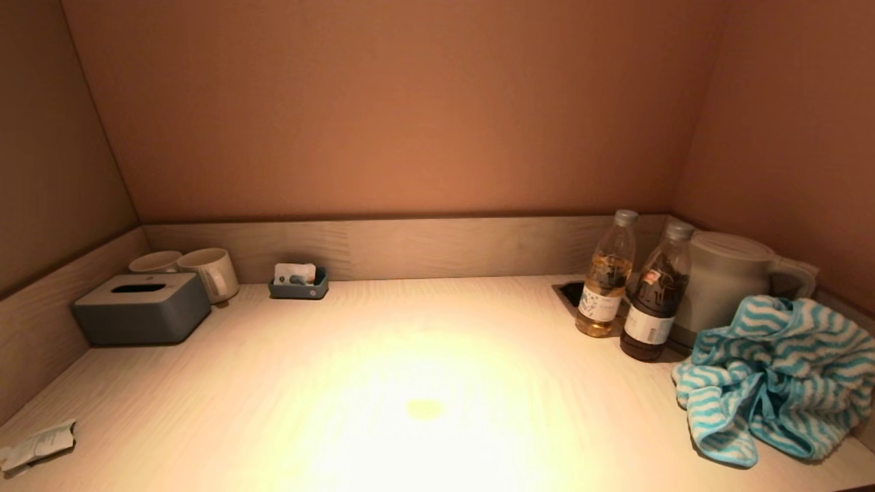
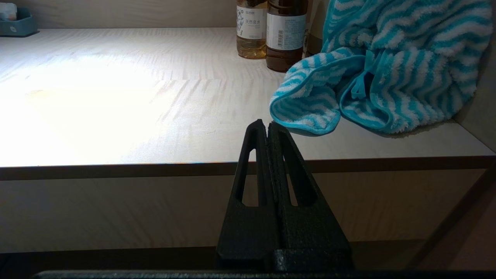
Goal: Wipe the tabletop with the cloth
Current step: Pick up the tablecloth
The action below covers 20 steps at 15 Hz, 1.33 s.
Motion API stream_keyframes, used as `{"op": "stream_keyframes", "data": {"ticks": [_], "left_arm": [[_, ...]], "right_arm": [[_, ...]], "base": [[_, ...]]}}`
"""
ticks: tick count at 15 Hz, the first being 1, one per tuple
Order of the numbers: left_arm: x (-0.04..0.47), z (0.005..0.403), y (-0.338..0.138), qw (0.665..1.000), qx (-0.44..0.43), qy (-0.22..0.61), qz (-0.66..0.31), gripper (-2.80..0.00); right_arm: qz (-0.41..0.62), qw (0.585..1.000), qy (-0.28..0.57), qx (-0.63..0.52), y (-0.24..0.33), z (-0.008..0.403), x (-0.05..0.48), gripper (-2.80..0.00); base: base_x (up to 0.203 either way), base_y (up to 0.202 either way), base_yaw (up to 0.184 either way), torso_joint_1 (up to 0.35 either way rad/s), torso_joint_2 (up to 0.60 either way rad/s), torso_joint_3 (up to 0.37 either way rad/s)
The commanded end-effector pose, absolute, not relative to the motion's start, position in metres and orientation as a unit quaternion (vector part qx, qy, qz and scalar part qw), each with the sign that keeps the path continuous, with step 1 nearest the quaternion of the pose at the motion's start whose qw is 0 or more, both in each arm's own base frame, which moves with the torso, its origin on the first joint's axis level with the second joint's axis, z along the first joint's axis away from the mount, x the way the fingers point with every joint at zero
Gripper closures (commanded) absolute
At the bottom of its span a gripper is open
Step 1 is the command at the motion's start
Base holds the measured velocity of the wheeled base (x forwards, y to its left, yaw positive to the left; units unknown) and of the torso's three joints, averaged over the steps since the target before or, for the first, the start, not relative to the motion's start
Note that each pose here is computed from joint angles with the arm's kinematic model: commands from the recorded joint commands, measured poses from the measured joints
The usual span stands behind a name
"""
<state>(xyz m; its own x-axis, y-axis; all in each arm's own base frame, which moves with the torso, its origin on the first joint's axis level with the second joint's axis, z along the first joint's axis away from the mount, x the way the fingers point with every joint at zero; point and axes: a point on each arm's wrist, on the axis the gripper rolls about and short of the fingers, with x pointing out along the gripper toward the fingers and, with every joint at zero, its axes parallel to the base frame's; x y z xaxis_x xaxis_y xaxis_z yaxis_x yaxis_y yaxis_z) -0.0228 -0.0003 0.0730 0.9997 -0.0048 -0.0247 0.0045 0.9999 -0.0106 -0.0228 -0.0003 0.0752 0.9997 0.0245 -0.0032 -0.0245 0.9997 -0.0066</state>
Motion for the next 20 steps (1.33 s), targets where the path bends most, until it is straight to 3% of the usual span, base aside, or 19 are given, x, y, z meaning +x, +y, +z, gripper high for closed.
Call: {"op": "stream_keyframes", "data": {"ticks": [1,11,15,18,20], "left_arm": [[-0.023,0.073,0.0,1.0,-0.005,0.012,-0.002,0.0],[-0.023,0.073,0.0,1.0,-0.005,0.012,-0.001,0.0],[-0.023,0.073,0.0,1.0,-0.005,0.012,-0.002,0.0],[-0.023,0.073,0.0,1.0,-0.005,0.012,-0.002,0.0],[-0.023,0.073,0.0,1.0,-0.005,0.012,-0.002,0.0]], "right_arm": [[0.013,1.0,0.002,-0.004,0.0,0.075,-0.023,0.0],[0.008,1.0,-0.002,-0.024,0.0,0.08,-0.024,0.0],[-0.01,1.0,0.003,-0.029,-0.002,0.109,-0.036,0.0],[-0.026,0.997,0.069,-0.027,-0.002,0.148,-0.019,0.0],[-0.041,0.989,0.14,-0.02,-0.002,0.175,0.02,0.0]], "base": [[0.0,0.0,0.0,0.0,0.0,0.0],[0.0,0.0,0.0,0.0,0.0,0.0],[0.0,0.0,0.0,0.0,0.0,0.0],[0.0,0.0,0.0,0.0,0.0,0.0],[0.0,0.0,0.0,0.0,0.0,0.0]]}}
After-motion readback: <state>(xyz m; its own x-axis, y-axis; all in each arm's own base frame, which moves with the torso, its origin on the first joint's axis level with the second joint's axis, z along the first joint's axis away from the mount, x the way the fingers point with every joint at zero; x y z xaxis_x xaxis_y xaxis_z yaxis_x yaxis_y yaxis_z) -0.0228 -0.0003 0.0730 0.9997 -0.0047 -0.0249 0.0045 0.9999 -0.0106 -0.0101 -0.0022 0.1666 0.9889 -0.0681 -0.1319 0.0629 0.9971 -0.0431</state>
